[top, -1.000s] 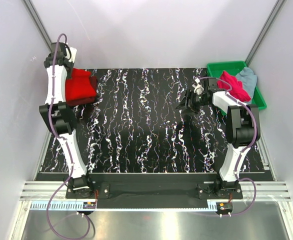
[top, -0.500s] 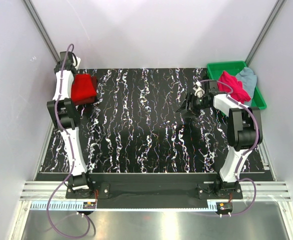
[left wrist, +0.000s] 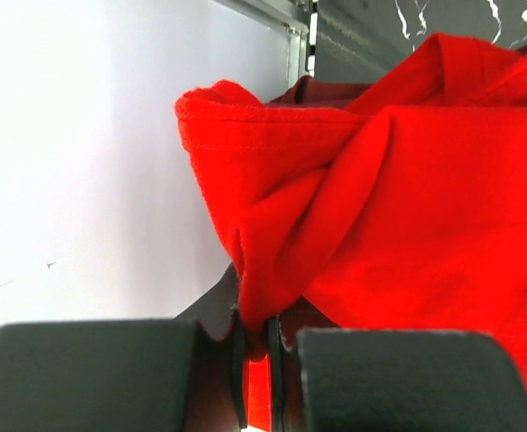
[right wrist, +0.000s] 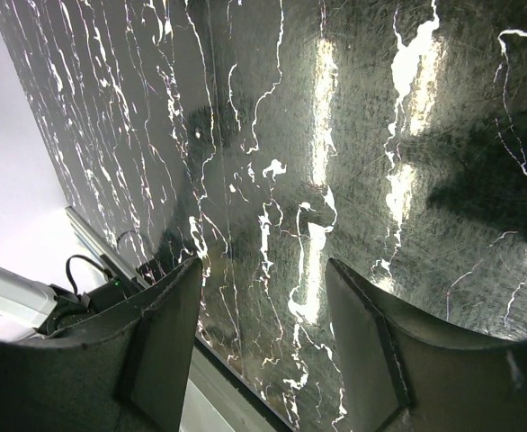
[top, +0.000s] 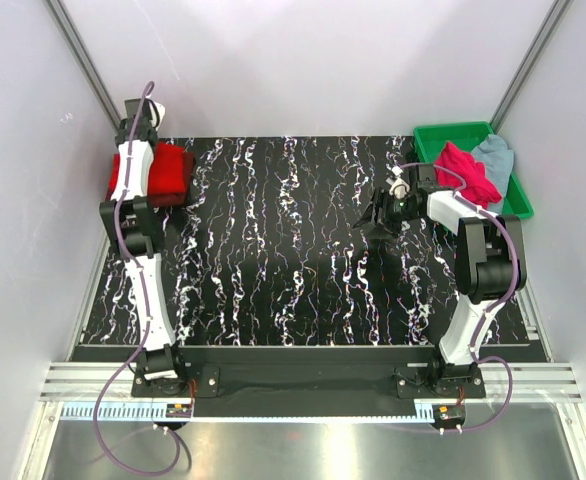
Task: Fold and stack the t-shirts
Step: Neatly place the folded tshirt to the corner
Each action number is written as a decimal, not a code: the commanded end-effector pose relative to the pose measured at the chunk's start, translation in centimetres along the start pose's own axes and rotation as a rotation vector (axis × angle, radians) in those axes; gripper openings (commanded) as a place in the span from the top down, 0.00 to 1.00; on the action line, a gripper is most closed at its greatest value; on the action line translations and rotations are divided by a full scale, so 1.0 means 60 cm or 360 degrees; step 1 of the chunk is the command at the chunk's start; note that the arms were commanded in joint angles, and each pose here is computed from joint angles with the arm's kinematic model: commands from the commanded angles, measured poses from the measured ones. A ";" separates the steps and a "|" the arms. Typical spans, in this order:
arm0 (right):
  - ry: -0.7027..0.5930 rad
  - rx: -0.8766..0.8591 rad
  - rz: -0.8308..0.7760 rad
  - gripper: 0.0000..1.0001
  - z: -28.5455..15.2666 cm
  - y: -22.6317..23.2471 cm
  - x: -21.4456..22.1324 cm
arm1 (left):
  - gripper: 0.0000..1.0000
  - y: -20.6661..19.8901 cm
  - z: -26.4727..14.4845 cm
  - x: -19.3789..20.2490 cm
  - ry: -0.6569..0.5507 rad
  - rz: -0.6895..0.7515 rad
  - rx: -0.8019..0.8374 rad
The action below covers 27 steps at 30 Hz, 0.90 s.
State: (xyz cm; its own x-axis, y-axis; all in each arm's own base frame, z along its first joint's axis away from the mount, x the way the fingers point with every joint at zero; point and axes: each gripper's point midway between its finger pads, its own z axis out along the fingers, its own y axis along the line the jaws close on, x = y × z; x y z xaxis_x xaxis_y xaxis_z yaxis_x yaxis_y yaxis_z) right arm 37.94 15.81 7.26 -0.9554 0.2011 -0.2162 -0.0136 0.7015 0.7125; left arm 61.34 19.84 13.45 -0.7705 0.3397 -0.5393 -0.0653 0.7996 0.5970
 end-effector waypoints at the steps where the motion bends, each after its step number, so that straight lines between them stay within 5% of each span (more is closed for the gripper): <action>1: -0.0082 -0.0017 -0.0095 0.36 -0.019 0.026 -0.015 | 0.77 0.020 -0.008 -0.052 -0.0147 -0.0037 -0.0142; 4: -0.0079 -0.0019 -0.0091 0.36 -0.018 0.025 -0.014 | 0.35 0.022 -0.009 -0.054 -0.0133 -0.0058 -0.0218; 8: -0.0104 -0.0017 -0.0132 0.35 -0.025 0.032 -0.021 | 0.20 0.049 -0.037 -0.065 -0.0142 -0.0168 -0.0292; 14: -0.0243 0.0114 -0.0336 0.24 -0.057 0.037 -0.058 | 0.10 0.113 -0.166 -0.128 -0.0319 -0.0427 -0.0267; 16: -0.0345 0.0235 -0.0420 0.18 -0.077 0.032 -0.086 | 0.08 0.100 -0.234 -0.160 -0.0432 -0.0544 -0.0071; 19: -0.0513 0.0410 -0.0497 0.01 -0.113 0.025 -0.125 | 0.01 0.042 -0.331 -0.194 -0.0555 -0.0652 0.0333; 22: -0.0721 0.0719 -0.0424 0.00 -0.158 -0.006 -0.163 | 0.01 -0.057 -0.412 -0.194 -0.0559 -0.0663 0.0749; 27: -0.0932 0.1240 -0.0385 0.00 -0.246 -0.056 -0.201 | 0.01 -0.198 -0.471 -0.128 -0.0361 -0.0636 0.1066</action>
State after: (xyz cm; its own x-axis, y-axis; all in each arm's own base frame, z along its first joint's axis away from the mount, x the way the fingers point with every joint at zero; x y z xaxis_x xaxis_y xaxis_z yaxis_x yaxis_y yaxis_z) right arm 44.22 6.43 13.85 -0.7446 0.1819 -0.6423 0.0296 0.9702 0.2405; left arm 52.53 -0.26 32.51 -0.4855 0.0742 -0.8711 0.0273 0.9972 0.0697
